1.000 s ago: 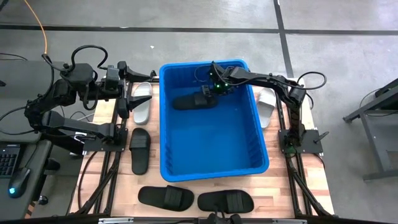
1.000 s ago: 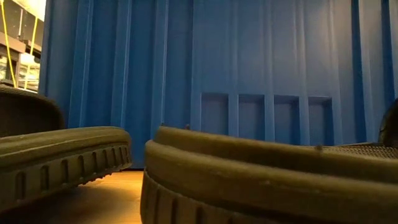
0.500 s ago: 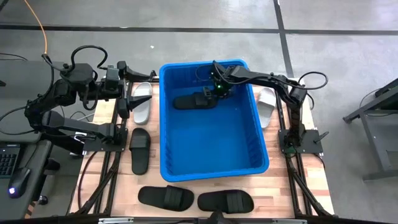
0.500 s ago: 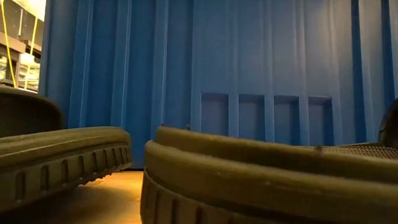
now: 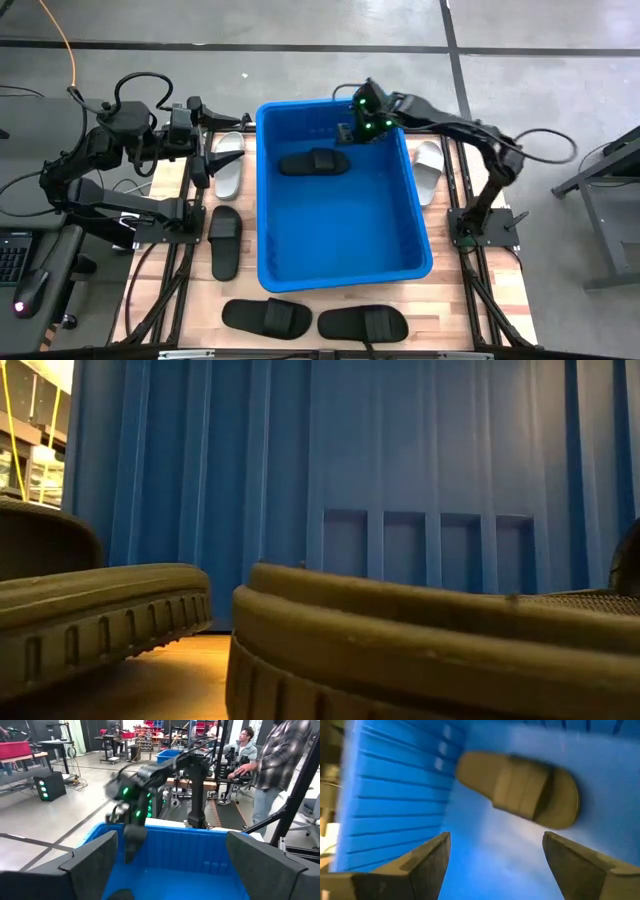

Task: Pick and place slides into bin
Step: Put the black slipper into the bin

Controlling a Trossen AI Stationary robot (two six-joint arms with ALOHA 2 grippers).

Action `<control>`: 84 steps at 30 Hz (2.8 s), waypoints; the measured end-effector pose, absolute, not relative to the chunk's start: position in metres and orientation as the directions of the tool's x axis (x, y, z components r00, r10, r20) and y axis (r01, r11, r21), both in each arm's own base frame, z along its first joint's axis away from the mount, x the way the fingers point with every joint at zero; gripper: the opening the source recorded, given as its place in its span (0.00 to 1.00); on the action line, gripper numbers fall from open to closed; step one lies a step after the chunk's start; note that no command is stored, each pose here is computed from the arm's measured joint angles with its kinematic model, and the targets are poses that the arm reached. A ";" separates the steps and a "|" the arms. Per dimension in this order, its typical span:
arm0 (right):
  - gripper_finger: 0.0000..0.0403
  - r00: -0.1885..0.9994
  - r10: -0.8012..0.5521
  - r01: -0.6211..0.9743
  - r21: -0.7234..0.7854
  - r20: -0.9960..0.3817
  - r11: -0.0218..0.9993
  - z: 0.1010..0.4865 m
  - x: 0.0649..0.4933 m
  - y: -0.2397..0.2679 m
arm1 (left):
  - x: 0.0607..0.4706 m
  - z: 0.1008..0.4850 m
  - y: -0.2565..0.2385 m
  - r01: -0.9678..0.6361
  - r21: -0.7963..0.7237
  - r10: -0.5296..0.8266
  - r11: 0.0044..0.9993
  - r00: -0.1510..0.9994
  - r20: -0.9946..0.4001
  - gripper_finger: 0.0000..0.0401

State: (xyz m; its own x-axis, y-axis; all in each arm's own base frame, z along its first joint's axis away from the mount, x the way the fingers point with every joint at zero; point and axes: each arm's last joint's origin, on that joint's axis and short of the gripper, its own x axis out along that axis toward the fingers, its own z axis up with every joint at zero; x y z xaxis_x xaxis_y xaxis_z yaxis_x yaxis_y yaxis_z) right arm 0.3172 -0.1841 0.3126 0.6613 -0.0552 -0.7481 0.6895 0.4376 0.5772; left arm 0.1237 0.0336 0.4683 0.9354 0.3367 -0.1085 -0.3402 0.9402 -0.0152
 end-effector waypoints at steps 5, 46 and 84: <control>0.75 0.765 -0.120 0.586 0.605 -0.633 0.539 0.359 0.297 -0.165 | 0.123 0.467 0.035 -0.380 0.014 0.379 0.925 0.918 -0.118 0.89; 0.75 0.798 0.239 0.122 0.537 -0.554 0.835 0.437 0.212 0.019 | 0.157 0.446 0.030 -0.025 -0.263 -0.057 0.965 0.952 -0.300 0.89; 0.75 0.766 0.076 0.227 0.379 -0.638 0.897 0.431 0.199 0.027 | 0.179 0.308 -0.085 0.031 0.129 0.129 0.991 -0.005 -0.992 0.89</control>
State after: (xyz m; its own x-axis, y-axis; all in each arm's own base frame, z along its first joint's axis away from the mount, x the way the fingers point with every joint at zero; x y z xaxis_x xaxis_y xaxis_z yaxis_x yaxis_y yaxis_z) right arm 0.1992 0.0268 0.4313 0.7661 0.0760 -0.6382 0.2265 0.8973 0.3788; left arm 0.1790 -0.0848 0.3077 -0.0055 0.1290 -0.9916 0.0310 0.9912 0.1288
